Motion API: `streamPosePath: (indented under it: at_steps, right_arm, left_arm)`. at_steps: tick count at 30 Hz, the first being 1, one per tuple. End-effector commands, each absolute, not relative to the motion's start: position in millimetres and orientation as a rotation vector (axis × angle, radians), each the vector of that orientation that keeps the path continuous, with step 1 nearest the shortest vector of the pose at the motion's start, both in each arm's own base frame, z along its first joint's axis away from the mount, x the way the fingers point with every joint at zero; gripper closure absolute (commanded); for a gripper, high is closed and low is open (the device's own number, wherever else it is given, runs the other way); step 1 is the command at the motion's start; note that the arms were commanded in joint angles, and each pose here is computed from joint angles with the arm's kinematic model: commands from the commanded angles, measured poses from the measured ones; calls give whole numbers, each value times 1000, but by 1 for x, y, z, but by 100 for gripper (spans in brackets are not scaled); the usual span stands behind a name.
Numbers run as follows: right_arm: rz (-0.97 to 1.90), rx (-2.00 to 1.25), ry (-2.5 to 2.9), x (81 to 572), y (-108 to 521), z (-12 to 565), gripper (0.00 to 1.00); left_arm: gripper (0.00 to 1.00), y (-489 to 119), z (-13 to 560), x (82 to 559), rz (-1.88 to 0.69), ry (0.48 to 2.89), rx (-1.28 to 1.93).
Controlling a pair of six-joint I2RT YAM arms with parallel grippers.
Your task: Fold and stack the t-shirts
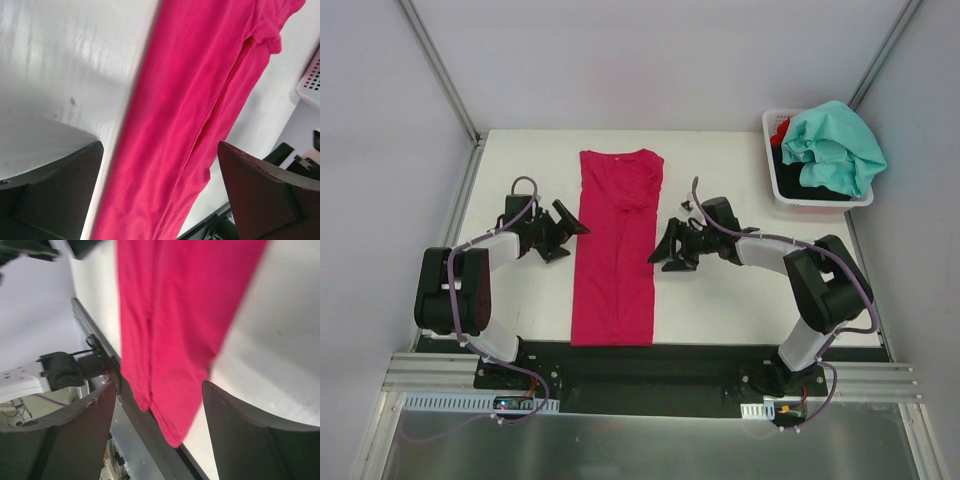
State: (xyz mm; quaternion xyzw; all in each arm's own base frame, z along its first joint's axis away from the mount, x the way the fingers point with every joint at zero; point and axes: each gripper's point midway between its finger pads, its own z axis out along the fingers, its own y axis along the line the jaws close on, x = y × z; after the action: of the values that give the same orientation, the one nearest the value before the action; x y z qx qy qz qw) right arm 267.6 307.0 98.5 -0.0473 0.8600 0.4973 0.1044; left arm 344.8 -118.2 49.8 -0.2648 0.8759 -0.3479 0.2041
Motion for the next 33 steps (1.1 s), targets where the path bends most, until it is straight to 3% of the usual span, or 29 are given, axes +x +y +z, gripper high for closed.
streamPosePath:
  at_steps: [1,11,25,33]
  right_arm:
    - [1367,-132,2517,253,298,90,27]
    - [1331,-40,2579,209,278,45,28]
    - [1268,-21,2554,166,276,51,27]
    - [1233,-60,2573,152,281,50,27]
  left_arm:
    - [1,-110,49,323,-876,2436,-713]
    - [1,-109,33,251,-850,2444,-752]
    - [1,-131,17,168,-863,2582,-768]
    - [1,-111,18,136,-686,2664,-849]
